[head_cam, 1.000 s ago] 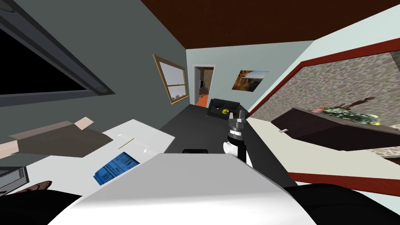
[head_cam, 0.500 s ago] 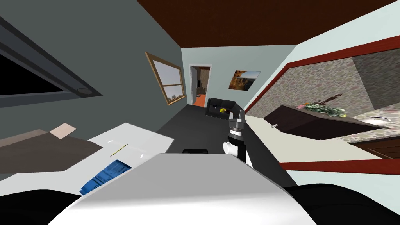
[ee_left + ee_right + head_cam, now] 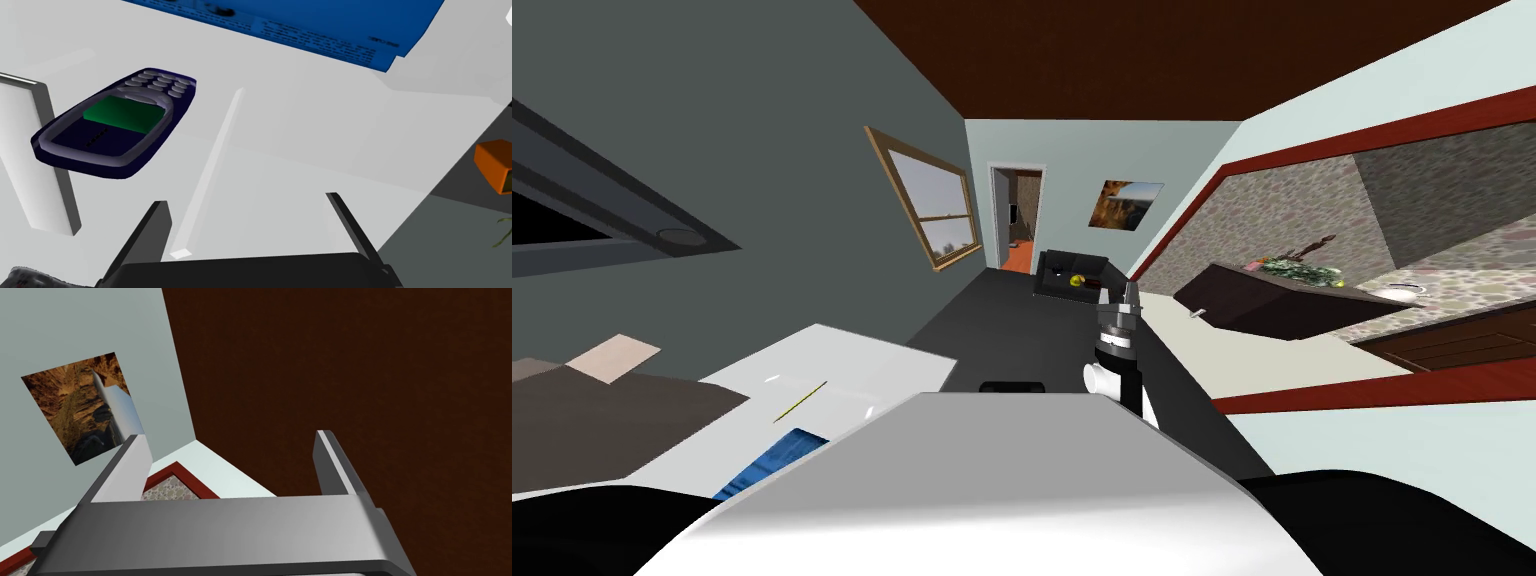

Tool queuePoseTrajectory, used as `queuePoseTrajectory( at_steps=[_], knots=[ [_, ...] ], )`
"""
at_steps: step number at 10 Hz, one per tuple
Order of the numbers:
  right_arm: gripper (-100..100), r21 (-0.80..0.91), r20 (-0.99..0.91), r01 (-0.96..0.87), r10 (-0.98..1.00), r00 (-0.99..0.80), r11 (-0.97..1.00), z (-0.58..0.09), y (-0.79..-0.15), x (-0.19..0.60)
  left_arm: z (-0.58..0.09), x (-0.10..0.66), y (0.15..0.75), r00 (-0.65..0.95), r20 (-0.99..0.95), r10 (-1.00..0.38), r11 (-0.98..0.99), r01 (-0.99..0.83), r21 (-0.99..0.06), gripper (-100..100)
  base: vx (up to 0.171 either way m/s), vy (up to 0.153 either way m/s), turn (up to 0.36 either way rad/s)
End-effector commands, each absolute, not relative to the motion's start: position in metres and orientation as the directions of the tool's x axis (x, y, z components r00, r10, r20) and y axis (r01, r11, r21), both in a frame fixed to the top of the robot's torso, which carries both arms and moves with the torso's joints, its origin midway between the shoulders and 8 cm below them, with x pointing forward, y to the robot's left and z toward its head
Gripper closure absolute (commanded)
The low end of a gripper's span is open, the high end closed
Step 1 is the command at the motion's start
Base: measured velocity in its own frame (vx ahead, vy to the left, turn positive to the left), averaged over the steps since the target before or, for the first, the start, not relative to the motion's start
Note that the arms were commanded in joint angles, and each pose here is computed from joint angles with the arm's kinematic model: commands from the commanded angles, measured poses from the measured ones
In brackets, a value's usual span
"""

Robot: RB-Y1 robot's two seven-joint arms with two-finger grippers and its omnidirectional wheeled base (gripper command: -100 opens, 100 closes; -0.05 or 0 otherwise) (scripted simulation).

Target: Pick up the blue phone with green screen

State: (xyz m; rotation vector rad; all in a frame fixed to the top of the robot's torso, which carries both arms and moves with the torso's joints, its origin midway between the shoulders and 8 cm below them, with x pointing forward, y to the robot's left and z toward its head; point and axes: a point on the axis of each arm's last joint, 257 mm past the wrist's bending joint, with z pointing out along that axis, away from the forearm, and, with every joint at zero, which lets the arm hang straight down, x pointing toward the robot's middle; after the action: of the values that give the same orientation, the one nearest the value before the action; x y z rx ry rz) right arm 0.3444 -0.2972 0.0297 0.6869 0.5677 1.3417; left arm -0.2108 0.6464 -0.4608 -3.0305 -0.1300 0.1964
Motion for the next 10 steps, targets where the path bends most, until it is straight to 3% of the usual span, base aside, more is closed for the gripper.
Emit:
queuePoseTrajectory(
  at_steps=[1, 6, 7, 8, 9, 10],
  knots=[
    [0, 0.731, 0.017, -0.676, 0.989, 0.149, 0.089, 0.030, -0.297, 0.344, -0.455, -0.221, 0.644, 0.980, -0.130, 0.153, -0.985, 0.141, -0.095, -100, 0.008, 0.061, -0.176],
    [0, 0.731, 0.017, -0.676, 0.989, 0.149, 0.089, 0.030, -0.297, 0.344, -0.444, -0.240, 0.635, 0.934, -0.128, 0.334, -0.943, 0.329, -0.058, -100, 0.004, 0.098, -0.194],
    [0, 0.731, 0.017, -0.676, 0.989, 0.149, 0.089, 0.030, -0.297, 0.344, -0.446, -0.238, 0.637, 0.943, -0.129, 0.307, -0.951, 0.301, -0.064, -100, 0.003, 0.041, -0.047],
    [0, 0.731, 0.017, -0.676, 0.989, 0.149, 0.089, 0.030, -0.297, 0.344, -0.446, -0.238, 0.636, 0.941, -0.128, 0.313, -0.949, 0.308, -0.062, 0, 0.000, 0.008, 0.006],
    [0, 0.731, 0.017, -0.676, 0.989, 0.149, 0.089, 0.030, -0.297, 0.344, -0.462, -0.234, 0.628, 0.943, -0.127, 0.307, -0.952, 0.301, -0.064, -100, -0.023, 0.042, 0.032],
    [0, 0.731, 0.017, -0.676, 0.989, 0.149, 0.089, 0.030, -0.297, 0.344, -0.469, -0.232, 0.625, 0.944, -0.127, 0.304, -0.952, 0.298, -0.065, -100, -0.016, 0.056, 0.031]
  ],
)
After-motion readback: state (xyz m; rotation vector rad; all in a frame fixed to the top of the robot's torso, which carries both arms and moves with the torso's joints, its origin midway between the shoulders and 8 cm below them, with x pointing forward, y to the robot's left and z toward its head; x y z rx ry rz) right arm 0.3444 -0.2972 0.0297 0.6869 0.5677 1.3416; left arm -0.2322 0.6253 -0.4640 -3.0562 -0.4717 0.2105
